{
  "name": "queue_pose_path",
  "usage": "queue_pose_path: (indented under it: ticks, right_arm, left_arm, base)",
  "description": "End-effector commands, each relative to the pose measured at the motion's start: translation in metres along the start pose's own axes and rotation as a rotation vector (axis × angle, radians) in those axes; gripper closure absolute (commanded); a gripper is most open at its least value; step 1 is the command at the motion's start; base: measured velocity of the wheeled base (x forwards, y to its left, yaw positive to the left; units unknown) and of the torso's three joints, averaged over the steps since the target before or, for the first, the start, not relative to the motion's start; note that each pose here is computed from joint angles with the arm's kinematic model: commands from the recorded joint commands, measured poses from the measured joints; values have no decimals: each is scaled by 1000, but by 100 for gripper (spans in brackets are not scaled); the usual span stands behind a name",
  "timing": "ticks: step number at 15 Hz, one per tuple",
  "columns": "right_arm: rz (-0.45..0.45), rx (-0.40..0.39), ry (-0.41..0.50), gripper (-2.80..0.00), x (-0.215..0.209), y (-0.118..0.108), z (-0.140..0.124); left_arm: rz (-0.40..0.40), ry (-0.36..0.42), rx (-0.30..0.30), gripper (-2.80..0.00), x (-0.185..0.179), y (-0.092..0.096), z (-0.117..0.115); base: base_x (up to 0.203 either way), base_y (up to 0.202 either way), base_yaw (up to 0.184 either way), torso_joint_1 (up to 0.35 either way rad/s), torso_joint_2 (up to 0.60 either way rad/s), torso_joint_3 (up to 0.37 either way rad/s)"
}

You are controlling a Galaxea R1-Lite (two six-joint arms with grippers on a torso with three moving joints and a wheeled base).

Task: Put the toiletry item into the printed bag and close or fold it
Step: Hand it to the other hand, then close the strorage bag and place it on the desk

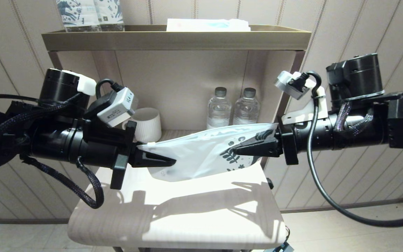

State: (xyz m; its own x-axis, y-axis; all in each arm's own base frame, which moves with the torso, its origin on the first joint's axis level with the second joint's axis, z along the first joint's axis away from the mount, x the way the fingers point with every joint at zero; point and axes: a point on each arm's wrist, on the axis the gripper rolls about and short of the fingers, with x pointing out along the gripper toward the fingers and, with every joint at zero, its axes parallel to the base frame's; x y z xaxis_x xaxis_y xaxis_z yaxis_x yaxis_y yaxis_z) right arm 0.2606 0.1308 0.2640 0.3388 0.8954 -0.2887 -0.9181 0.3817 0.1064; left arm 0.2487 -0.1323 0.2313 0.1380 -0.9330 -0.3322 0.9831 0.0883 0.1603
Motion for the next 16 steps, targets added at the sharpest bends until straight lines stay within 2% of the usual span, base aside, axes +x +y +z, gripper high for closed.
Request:
queue_pose_path:
  ticks: [1, 5, 8, 10, 13, 16]
  right_arm:
    - [7, -2, -1, -280, 0, 0, 0]
    - [-2, -25, -27, -280, -9, 7, 8]
    - [-15, -35, -42, -280, -28, 20, 21]
    - [-13, -46, -51, -280, -35, 27, 31]
    - [13, -70, -64, -280, -34, 33, 55]
    - [59, -89, -44, -280, -14, 39, 84]
  left_arm:
    - [-4, -2, 2, 0, 0, 0, 0]
    - [-19, 22, -34, 0, 4, 0, -9]
    - [21, 136, -94, 0, 8, 1, -21]
    - [32, 192, -102, 0, 12, 6, -22]
    - [27, 226, -98, 0, 16, 15, -7]
    - [-13, 234, -80, 0, 27, 23, 16]
  base:
    - [0, 0, 0, 0, 0, 0]
    - [0, 0, 0, 0, 0, 0]
    - [0, 0, 0, 0, 0, 0]
    - [0, 0, 0, 0, 0, 0]
    - [0, 0, 0, 0, 0, 0]
    - [0, 0, 0, 0, 0, 0]
